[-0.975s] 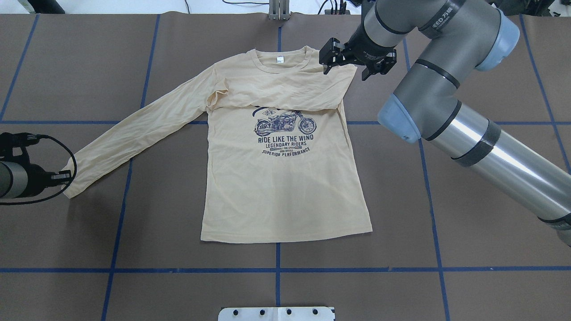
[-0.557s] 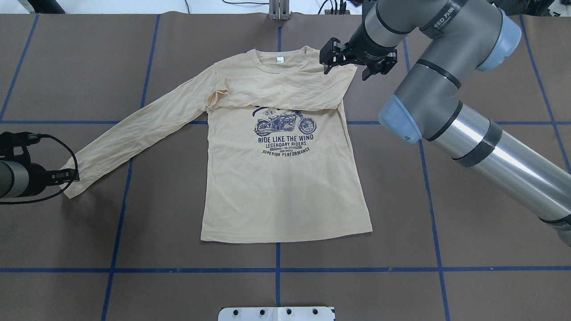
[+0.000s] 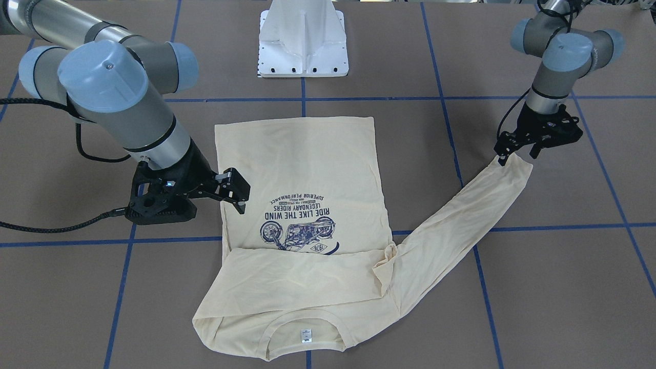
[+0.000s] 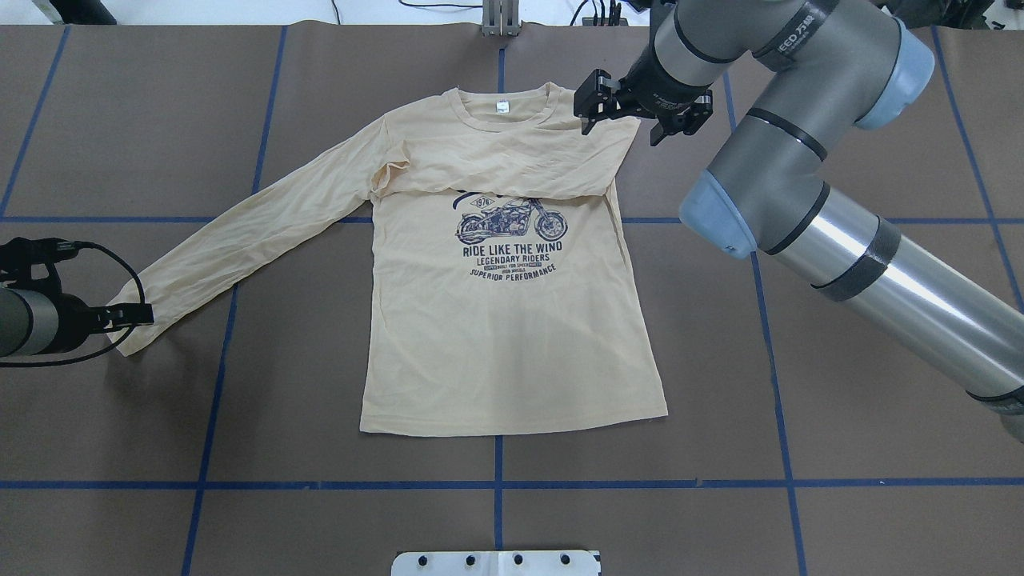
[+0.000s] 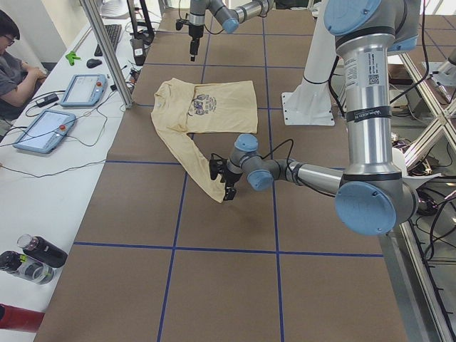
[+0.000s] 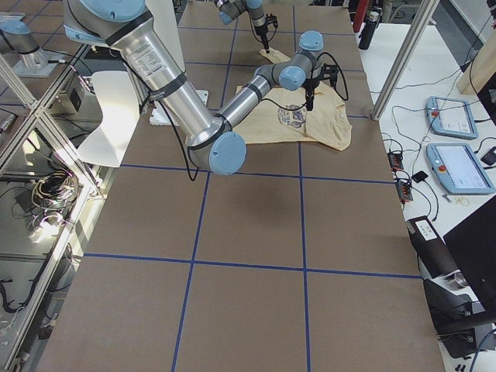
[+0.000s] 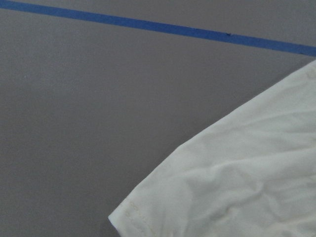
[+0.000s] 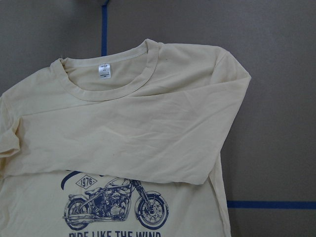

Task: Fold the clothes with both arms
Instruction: 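Lower the left gripper onto the far sleeve cuff and grasp it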

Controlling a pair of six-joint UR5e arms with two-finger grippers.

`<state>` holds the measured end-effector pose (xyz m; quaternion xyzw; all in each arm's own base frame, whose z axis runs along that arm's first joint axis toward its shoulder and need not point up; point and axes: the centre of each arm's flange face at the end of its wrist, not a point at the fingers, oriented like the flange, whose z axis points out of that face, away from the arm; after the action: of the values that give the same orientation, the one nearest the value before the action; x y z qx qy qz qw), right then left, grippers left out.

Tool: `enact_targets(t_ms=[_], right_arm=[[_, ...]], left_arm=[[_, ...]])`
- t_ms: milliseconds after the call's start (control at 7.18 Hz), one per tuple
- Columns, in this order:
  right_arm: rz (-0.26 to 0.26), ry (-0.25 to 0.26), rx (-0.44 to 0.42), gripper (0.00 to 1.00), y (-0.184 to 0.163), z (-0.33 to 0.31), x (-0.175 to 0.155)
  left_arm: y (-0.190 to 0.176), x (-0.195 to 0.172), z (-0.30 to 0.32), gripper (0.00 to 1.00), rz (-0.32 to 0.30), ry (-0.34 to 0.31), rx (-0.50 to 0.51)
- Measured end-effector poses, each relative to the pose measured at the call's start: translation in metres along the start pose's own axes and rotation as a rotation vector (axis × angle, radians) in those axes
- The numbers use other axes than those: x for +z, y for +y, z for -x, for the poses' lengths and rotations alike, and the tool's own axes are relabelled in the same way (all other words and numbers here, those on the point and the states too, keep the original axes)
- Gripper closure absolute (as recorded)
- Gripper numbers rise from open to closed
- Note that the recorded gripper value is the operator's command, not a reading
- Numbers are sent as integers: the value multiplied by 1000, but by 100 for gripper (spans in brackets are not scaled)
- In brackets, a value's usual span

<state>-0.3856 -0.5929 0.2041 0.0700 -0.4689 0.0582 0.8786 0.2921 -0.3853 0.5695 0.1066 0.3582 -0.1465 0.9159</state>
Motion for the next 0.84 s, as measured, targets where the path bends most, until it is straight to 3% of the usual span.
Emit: enact_targets(t_ms=[557, 836], right_arm=[[-1, -1, 0, 0, -1, 0, -1], [-2, -1, 0, 0, 0, 0, -1]], left_arm=[[2, 3, 3, 4, 7, -20, -1], [2, 6, 4, 13, 9, -25, 0]])
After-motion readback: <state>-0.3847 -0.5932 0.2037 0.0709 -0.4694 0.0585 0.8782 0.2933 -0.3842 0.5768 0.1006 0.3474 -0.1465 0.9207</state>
